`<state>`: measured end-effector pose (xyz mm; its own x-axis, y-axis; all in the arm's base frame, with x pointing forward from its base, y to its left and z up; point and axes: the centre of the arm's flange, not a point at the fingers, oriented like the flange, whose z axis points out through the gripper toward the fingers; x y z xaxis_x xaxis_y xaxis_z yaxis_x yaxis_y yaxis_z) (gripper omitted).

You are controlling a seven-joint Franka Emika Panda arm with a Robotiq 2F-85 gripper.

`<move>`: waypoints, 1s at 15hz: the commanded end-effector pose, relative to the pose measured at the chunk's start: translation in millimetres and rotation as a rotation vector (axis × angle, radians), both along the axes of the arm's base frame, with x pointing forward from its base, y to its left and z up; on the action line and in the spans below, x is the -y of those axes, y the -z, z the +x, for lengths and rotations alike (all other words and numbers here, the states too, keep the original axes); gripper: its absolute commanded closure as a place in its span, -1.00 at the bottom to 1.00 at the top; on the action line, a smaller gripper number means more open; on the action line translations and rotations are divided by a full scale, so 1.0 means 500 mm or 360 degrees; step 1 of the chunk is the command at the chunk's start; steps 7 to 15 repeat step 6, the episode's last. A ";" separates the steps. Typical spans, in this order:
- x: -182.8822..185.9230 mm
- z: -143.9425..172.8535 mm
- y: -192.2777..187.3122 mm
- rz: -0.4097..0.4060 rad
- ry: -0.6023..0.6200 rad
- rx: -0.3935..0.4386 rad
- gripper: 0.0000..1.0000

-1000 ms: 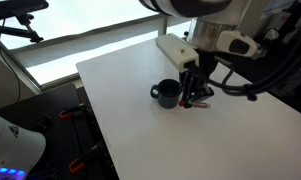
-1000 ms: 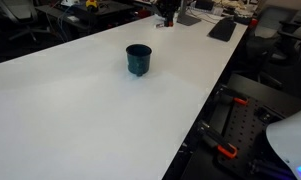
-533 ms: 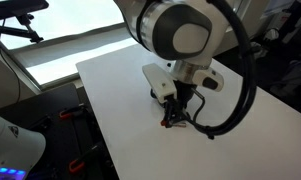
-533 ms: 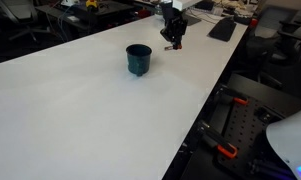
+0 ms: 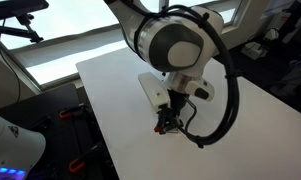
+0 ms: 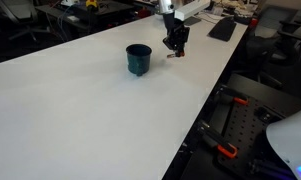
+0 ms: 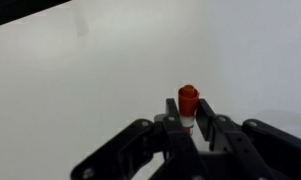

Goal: Remove the marker from the green mug.

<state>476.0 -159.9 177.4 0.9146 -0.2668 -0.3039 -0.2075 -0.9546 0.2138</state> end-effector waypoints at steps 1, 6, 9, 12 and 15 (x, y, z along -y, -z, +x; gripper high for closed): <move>-0.001 -0.012 0.005 -0.0026 0.0001 0.0005 -0.18; -0.001 -0.015 0.010 -0.0021 0.0004 0.0001 -0.93; -0.001 -0.015 0.010 -0.0021 0.0004 0.0001 -0.93; -0.001 -0.015 0.010 -0.0021 0.0004 0.0001 -0.93; -0.001 -0.015 0.010 -0.0021 0.0004 0.0001 -0.93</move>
